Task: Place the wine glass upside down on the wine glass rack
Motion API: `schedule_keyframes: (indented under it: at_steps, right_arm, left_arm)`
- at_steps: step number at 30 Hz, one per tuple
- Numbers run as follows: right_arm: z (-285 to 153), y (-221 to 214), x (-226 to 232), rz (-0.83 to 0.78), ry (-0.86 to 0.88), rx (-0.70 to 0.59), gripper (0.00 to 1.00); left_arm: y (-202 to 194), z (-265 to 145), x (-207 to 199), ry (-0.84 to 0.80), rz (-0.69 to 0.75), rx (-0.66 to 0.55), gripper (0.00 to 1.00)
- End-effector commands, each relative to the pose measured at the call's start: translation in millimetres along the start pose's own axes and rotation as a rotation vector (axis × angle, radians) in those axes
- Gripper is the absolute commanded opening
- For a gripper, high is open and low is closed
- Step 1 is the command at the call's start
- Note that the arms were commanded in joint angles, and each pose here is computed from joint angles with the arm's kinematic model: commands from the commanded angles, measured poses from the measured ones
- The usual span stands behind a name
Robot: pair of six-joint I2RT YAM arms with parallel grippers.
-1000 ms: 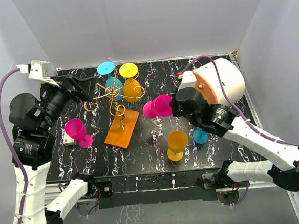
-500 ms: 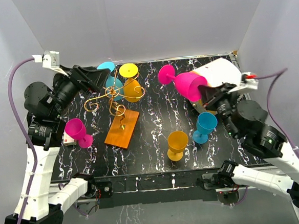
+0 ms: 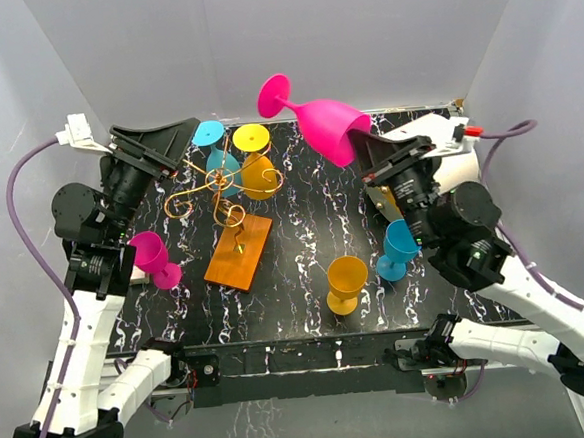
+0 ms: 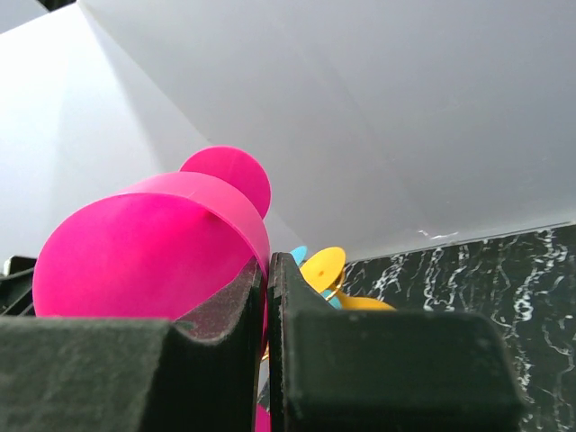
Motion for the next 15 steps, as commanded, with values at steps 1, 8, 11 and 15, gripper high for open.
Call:
schedule_keyframes:
  at_steps: [1, 8, 11, 15]
  right_arm:
    - [4.1, 26.3, 37.8, 0.121, 0.16, -0.097, 0.0]
    - [20.8, 5.9, 46.1, 0.185, 0.202, -0.123, 0.0]
    - [28.8, -1.6, 49.6, 0.199, 0.211, -0.128, 0.0]
    - [34.5, -10.6, 52.4, 0.235, 0.219, -0.118, 0.0]
  left_arm:
    - [-4.5, -0.7, -23.5, -0.115, -0.255, 0.031, 0.92]
    - [-2.3, 6.6, -27.0, -0.111, -0.425, 0.035, 0.82]
    - [-3.2, 13.1, -33.2, -0.115, -0.432, 0.05, 0.77]
    - [-8.5, 21.8, -36.4, -0.125, -0.463, 0.065, 0.7]
Point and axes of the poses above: each gripper's point midway between its finger pads, its own z axis out along the fingers, its own x axis along the line the jaws close on, y = z × x, the point moved 1 cm from there along -z, back along the fingers, and after that the axes turned 4 degrees about -z, right-handed, at the moved point
